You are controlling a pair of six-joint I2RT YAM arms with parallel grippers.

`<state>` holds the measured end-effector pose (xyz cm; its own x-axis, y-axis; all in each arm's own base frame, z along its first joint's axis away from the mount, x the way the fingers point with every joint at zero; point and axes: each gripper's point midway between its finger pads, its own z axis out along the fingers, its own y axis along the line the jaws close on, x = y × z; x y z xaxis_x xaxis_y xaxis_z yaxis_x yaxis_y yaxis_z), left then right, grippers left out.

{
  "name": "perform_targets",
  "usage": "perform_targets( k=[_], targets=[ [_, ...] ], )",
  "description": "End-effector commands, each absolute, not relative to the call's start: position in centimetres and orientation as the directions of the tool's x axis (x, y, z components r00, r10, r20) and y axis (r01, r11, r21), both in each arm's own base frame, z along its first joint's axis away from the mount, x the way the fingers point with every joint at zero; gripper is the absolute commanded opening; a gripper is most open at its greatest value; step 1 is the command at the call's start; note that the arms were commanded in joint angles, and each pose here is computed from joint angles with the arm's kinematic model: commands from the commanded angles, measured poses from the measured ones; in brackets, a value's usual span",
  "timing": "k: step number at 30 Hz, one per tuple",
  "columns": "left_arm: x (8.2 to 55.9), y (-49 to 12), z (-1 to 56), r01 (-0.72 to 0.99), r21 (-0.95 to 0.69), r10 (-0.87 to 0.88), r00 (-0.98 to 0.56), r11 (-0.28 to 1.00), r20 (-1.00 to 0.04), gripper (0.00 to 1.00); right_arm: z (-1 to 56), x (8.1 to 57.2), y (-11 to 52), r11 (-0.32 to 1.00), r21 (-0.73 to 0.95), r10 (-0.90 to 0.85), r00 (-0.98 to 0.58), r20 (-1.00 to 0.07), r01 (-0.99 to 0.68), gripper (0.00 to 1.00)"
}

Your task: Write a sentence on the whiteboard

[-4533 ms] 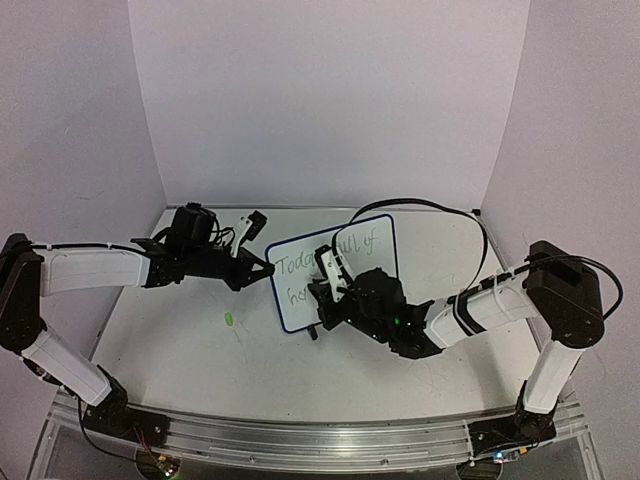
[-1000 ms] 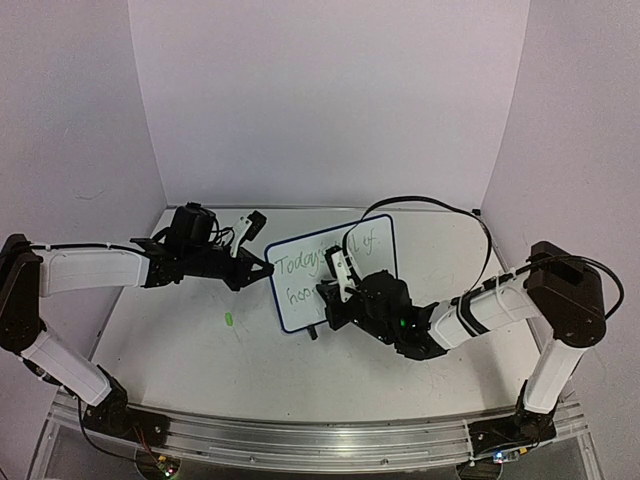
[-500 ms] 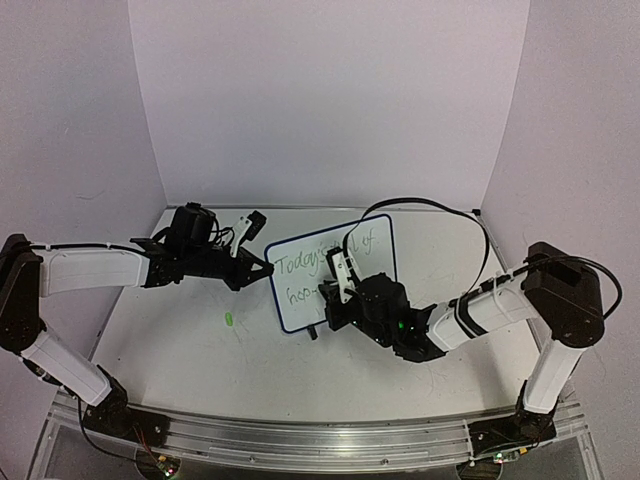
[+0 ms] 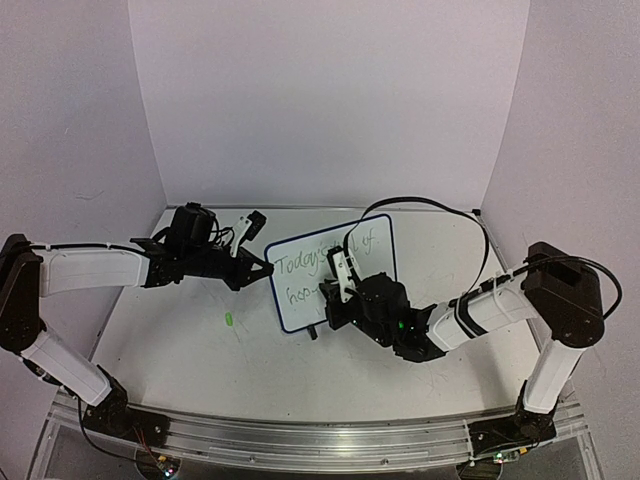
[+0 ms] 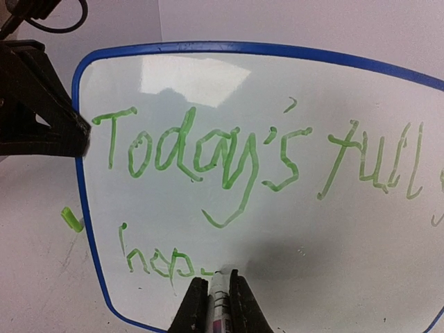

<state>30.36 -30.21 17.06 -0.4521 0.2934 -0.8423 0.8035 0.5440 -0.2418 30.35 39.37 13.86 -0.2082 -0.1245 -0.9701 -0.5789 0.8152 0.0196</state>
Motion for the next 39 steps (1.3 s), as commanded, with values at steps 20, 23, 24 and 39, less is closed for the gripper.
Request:
perform_targets(
  k=[20,23,24,39],
  targets=[
    [31.8,-28.7,16.6,0.790,-0.121,0.356,-0.400,0.600,-0.844,0.00,17.7,31.1,40.4,0.803,0.072,-0.024,-0.153,-0.988,-0.591,0.00],
    [31.8,-28.7,16.7,0.790,-0.121,0.355,-0.399,0.601,-0.845,0.00,18.1,31.0,40.2,0.803,0.079,-0.012,-0.149,-0.989,-0.590,0.00],
    [31.8,-28.7,16.6,0.791,-0.122,0.356,-0.400,0.600,-0.844,0.00,18.1,31.0,40.2,0.804,0.078,-0.011,-0.147,-0.989,-0.589,0.00],
    [31.7,-28.7,16.7,0.791,-0.121,0.355,-0.398,0.600,-0.846,0.00,15.2,30.9,40.7,0.798,0.064,-0.073,-0.202,-0.977,-0.599,0.00]
  ],
)
